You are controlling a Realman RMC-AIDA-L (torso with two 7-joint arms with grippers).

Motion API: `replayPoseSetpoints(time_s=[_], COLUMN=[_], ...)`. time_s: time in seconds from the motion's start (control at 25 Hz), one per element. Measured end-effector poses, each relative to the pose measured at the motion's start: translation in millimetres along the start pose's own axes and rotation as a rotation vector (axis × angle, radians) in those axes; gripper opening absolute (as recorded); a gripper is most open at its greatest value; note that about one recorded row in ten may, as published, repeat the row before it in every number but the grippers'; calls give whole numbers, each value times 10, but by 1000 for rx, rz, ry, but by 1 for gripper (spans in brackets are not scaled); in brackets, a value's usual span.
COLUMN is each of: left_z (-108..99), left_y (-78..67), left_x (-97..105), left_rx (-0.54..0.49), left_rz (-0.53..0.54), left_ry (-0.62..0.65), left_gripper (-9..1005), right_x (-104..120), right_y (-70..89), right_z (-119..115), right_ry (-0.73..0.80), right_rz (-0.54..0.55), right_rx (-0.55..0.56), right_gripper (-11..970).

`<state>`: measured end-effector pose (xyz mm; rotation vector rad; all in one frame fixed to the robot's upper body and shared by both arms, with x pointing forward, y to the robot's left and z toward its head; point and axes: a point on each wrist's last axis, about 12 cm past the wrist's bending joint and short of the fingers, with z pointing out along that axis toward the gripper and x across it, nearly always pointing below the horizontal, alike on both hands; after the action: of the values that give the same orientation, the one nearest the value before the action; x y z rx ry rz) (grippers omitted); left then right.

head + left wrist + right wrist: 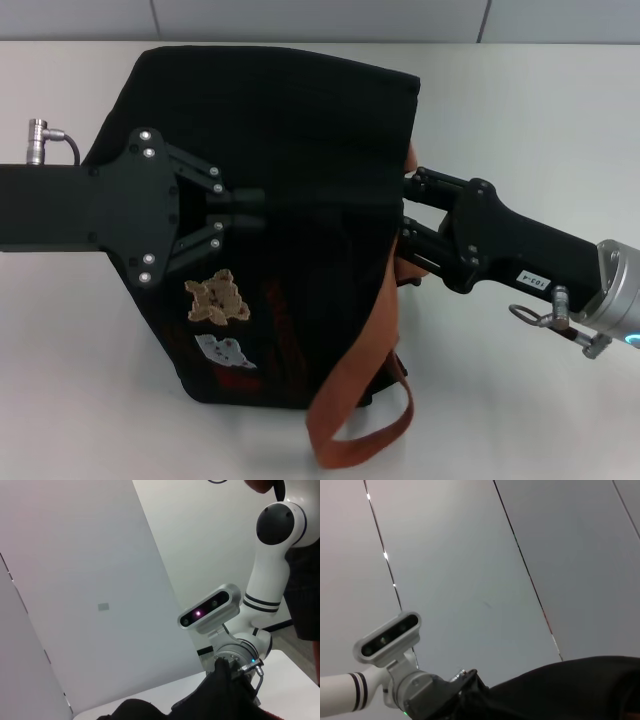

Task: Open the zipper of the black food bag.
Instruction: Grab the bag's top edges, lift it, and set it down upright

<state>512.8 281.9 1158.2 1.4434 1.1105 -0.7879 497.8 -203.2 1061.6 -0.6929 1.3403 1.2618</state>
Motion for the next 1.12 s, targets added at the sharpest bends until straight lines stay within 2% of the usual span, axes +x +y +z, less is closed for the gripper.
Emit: replayPoseSetpoints(time_s=[0.16,0.6,1.12], left_z=[28,62,32], left_y=[8,26,35], left_x=[20,42,20], left_rx=[-1,5,-14], left_rz=[-3,-17,-13], left_ry=[11,37,17], left_gripper=[90,90,90], right_x=[-5,75,167], right_y=[18,5,22], right_z=[18,82,-189], right_ry=[-10,10,11], right_rz=[4,-29,-48], right_rx=[-14,28,141], right_gripper=[468,467,458])
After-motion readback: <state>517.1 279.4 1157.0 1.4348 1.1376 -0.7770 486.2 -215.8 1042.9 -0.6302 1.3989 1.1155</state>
